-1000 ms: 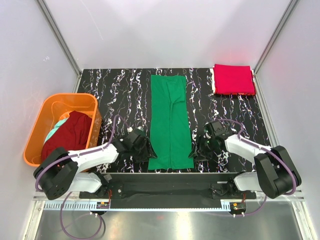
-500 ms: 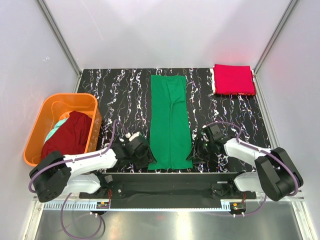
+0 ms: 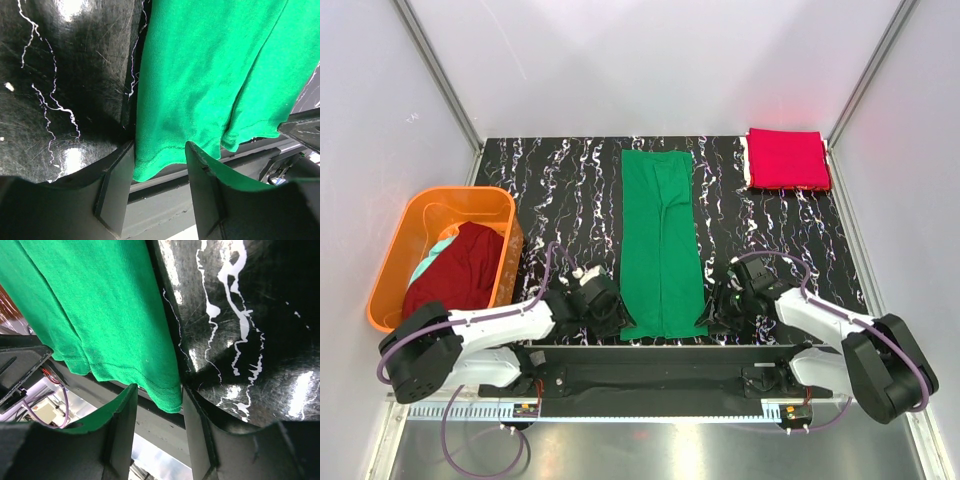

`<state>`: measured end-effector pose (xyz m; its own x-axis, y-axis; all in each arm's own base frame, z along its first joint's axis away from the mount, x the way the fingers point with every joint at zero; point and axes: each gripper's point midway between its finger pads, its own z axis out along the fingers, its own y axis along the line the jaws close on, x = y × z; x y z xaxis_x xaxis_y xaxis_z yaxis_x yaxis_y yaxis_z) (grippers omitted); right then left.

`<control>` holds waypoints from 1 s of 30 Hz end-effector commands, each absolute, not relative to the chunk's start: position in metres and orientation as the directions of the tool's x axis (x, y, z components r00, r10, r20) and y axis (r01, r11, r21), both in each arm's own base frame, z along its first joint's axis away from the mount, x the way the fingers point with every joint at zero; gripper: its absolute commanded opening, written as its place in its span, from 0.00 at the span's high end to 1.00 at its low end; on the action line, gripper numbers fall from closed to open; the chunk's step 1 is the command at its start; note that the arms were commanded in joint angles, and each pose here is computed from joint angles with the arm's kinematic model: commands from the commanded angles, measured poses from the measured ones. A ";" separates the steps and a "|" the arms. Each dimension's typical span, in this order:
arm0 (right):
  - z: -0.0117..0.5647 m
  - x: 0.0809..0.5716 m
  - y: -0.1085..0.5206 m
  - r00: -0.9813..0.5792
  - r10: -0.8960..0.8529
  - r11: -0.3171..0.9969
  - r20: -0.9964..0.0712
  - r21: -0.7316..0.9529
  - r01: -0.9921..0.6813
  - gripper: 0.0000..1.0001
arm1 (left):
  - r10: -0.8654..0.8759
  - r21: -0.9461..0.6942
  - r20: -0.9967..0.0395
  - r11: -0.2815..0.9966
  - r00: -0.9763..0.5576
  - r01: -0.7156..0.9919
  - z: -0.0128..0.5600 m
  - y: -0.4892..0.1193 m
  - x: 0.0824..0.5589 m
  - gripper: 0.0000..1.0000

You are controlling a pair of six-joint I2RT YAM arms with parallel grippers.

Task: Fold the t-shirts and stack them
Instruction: Fold the tshirt

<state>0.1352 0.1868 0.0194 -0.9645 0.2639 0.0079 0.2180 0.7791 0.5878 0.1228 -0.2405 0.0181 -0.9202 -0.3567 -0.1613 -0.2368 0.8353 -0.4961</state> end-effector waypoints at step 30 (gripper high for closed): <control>0.095 0.247 0.200 -0.930 0.300 0.761 -0.213 0.642 0.099 1.00 | -0.358 -0.543 -0.336 0.829 -0.871 -0.131 0.100 -0.242 0.209 1.00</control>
